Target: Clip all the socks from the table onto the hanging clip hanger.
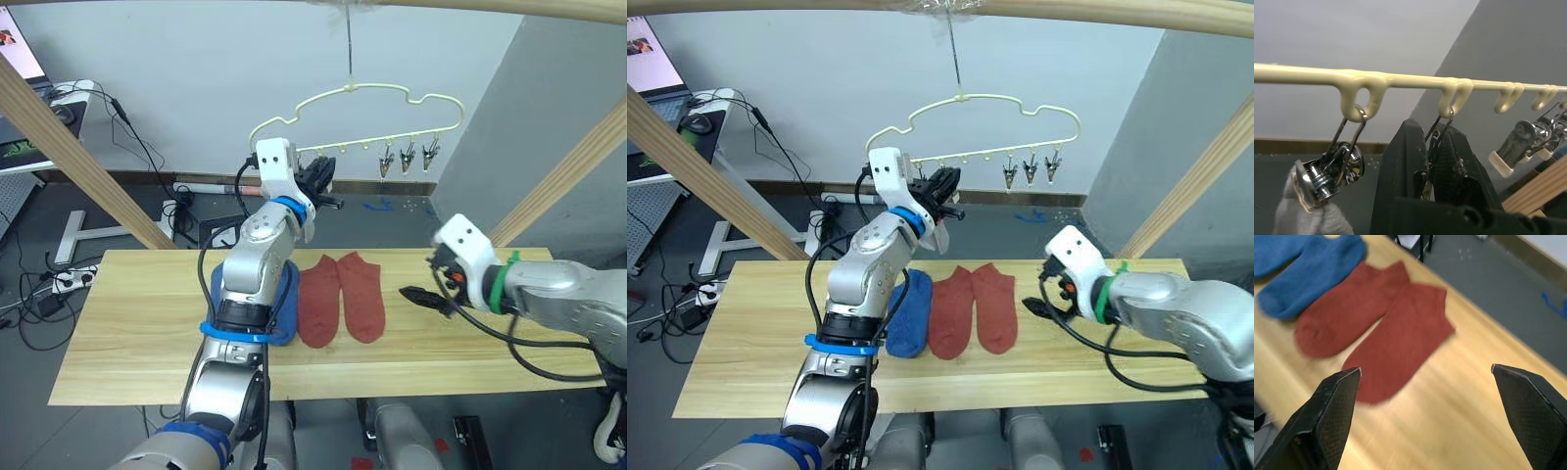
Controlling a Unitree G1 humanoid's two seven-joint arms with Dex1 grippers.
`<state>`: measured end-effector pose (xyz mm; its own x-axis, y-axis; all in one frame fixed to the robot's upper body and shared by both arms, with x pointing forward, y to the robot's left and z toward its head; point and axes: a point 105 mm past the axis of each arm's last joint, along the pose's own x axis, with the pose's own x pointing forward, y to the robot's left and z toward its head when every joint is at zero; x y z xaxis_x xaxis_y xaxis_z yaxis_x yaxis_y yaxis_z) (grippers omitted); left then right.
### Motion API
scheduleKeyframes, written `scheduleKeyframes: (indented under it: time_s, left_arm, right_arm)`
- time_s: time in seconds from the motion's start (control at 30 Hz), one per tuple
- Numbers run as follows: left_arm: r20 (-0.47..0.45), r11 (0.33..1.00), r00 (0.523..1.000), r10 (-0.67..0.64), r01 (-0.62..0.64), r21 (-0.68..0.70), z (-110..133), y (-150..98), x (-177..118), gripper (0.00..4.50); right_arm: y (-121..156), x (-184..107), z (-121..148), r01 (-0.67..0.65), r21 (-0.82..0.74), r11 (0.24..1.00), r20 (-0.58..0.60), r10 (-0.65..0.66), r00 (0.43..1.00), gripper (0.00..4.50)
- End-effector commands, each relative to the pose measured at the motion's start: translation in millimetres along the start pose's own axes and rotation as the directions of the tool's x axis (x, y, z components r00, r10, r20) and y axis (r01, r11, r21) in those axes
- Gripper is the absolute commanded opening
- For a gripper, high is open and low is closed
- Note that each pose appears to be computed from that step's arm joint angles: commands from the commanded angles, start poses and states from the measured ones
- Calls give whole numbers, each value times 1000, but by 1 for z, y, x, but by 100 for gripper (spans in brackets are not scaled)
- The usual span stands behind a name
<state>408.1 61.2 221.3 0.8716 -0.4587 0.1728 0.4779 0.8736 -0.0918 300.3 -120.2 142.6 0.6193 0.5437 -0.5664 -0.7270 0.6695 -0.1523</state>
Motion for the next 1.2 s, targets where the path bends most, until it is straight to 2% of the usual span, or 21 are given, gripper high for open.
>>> scheduleKeyframes:
  time_s: [0.03, 0.47, 0.8, 1.03, 1.13, 1.2]
  left_arm:
    - [42, 999, 998, -41, 41, 14, 18, -10, 1, 18]
    - [11, 998, 998, -59, 59, -26, 21, -18, 0, 18]
    - [-2, 999, 999, -44, 44, -12, 22, -19, -6, 18]
    - [-8, 999, 999, -31, 31, -8, 22, -16, -9, 18]
    - [-11, 1000, 999, -30, 30, -6, 22, -16, -9, 18]
    - [-13, 1000, 999, -30, 29, -6, 22, -15, -9, 18]
  right_arm:
    - [-3, 24, 2, -21, -98, 995, -20, 19, 1000, 450]
    - [-18, 101, -20, -84, -234, 969, -133, 53, 990, 450]
    - [-28, 122, -23, -89, -274, 958, -146, 50, 988, 450]
    - [-17, 126, -38, -146, -284, 948, -182, 96, 979, 450]
    - [-15, 126, -43, -150, -280, 948, -189, 99, 977, 388]
    - [-16, 126, -45, -148, -276, 950, -195, 96, 976, 323]
